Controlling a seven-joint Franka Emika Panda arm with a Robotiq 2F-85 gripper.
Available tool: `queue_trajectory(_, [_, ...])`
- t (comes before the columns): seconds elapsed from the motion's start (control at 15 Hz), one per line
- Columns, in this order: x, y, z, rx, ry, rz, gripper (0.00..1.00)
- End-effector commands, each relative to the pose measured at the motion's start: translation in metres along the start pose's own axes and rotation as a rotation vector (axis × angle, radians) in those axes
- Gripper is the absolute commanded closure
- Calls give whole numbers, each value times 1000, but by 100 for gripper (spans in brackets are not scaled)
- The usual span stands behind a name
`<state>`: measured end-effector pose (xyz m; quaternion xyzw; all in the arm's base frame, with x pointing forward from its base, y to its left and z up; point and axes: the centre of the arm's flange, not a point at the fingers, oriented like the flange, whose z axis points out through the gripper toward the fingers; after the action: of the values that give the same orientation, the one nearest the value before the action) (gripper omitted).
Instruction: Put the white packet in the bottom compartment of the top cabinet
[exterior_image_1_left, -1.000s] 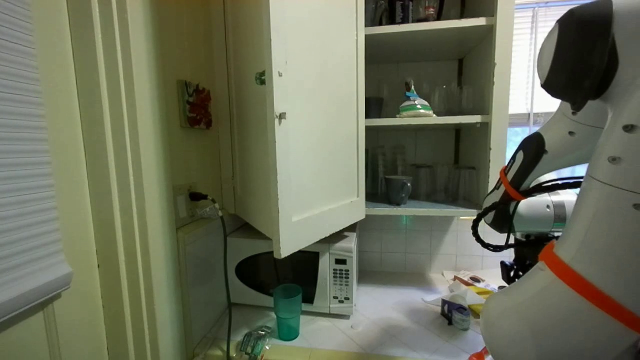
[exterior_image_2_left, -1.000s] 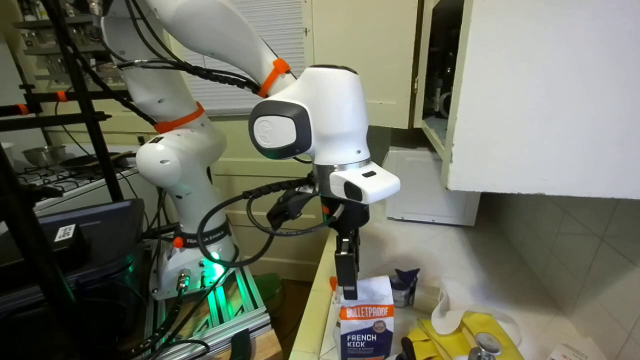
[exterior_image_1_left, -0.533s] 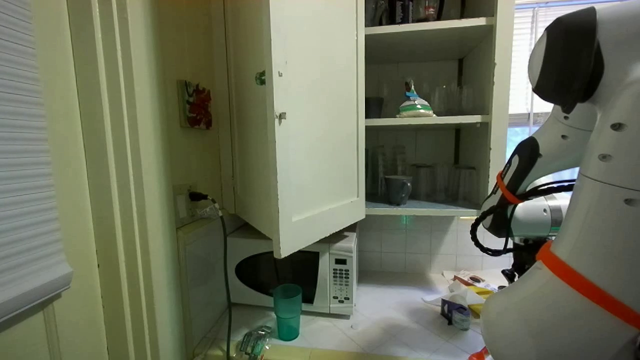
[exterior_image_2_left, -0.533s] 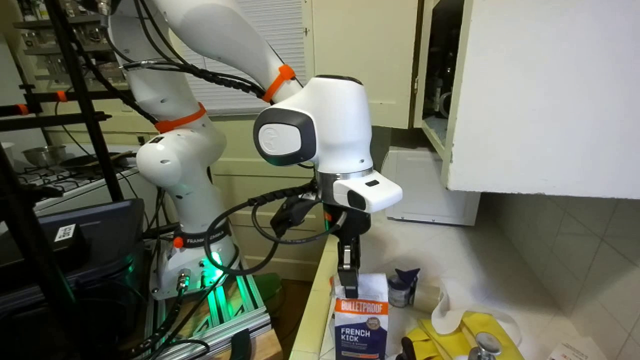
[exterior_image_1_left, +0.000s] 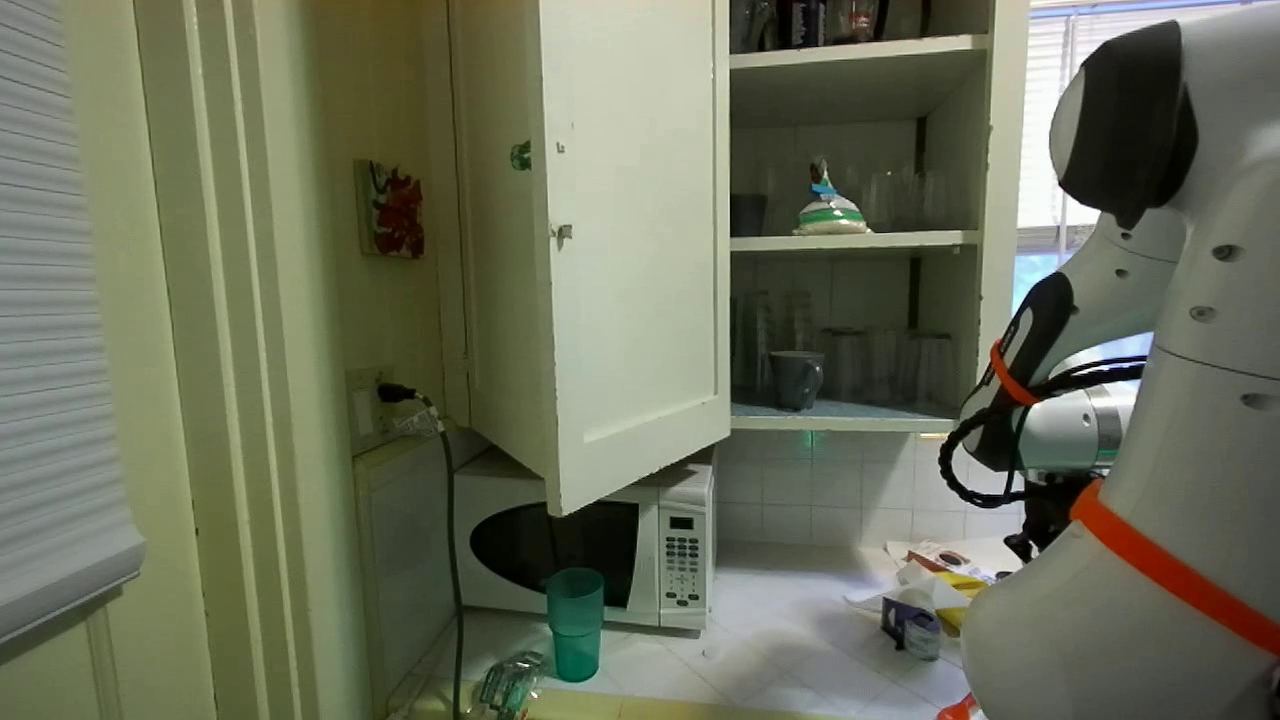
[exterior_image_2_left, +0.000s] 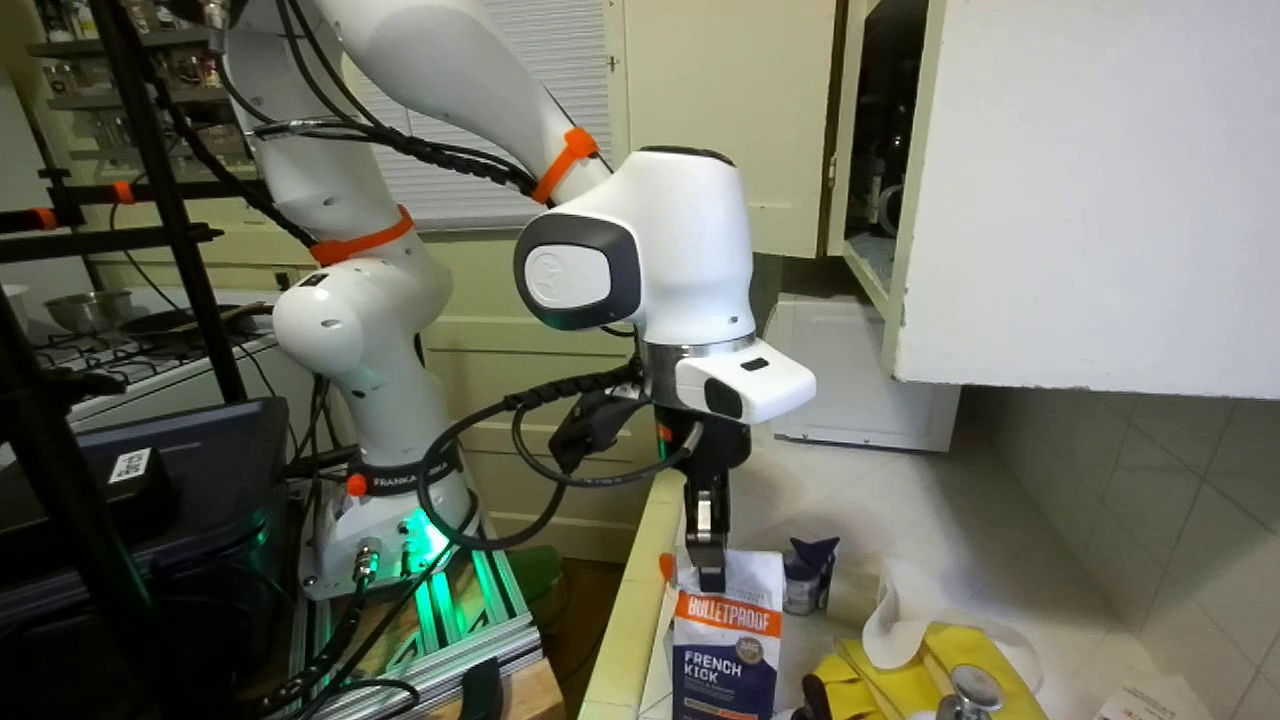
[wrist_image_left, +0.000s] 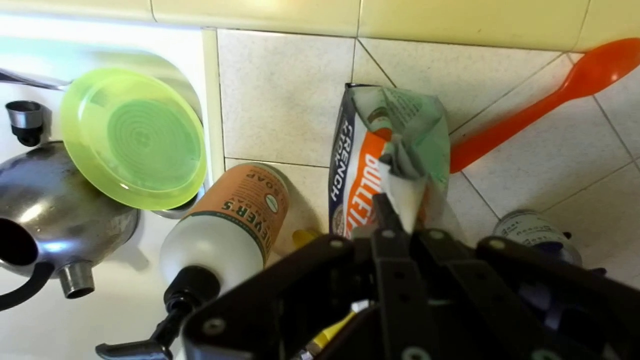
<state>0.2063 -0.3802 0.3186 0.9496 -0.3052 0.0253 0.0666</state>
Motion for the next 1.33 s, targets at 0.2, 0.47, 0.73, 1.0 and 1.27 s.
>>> queue_trajectory(0.2, [7,11,-41,0,30,-68,99])
queue_trajectory(0.47, [6,7,-71,17,38,-112,99])
queue_trajectory(0.73, [-1,-10,-100,49,67,-208,99])
queue_trajectory(1.0, [-6,-29,-135,67,118,-301,99])
queue_trajectory(1.27, [-3,-46,-169,83,192,-349,99])
